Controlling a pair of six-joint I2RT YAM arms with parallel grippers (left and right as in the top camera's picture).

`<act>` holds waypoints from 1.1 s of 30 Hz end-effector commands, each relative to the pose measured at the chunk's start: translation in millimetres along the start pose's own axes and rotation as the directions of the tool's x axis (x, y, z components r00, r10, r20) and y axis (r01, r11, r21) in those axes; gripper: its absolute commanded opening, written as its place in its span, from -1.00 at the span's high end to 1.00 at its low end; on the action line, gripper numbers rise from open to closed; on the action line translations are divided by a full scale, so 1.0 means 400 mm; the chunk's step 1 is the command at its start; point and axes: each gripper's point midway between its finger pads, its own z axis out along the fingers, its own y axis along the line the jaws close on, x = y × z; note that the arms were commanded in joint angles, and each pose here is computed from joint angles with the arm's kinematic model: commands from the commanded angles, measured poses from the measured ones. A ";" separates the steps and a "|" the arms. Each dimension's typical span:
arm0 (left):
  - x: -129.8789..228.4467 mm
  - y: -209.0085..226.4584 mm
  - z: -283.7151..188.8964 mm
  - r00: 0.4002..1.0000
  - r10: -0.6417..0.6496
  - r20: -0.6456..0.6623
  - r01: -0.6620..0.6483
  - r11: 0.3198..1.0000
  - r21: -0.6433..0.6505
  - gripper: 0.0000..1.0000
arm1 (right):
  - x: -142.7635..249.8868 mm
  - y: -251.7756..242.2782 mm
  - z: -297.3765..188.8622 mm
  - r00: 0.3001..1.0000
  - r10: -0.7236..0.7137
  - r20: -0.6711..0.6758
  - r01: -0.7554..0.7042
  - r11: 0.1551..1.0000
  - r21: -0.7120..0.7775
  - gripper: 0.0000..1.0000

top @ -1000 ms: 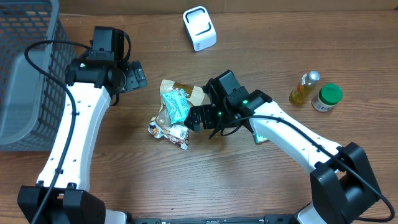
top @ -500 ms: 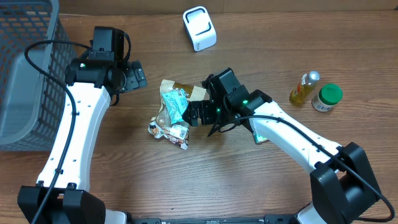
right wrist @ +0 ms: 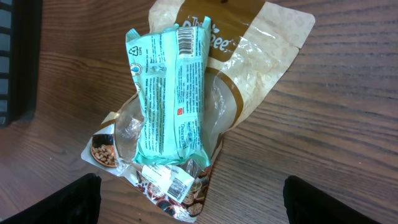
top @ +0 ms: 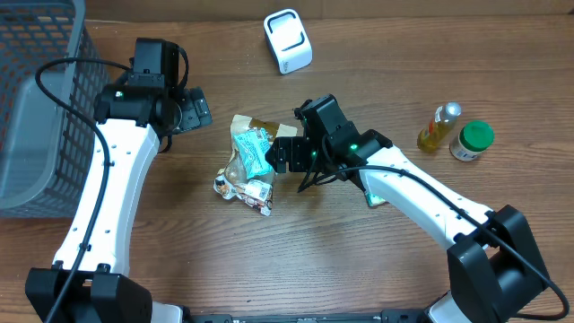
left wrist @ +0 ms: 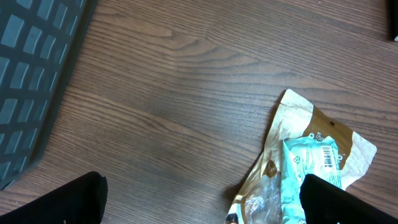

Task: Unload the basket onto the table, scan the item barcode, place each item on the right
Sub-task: 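Lower the right gripper and grasp the teal wet-wipe pack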

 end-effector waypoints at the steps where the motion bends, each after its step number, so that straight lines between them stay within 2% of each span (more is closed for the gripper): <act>1: -0.008 -0.003 -0.008 1.000 0.027 0.011 -0.027 1.000 0.003 -0.99 | 0.005 -0.005 -0.006 1.000 0.002 0.003 -0.002 1.000 0.016 -0.80; 33: -0.008 -0.003 -0.008 1.000 0.027 0.011 -0.027 1.000 0.003 -0.99 | 0.035 -0.041 0.052 0.998 0.022 -0.058 -0.019 0.999 0.051 -0.81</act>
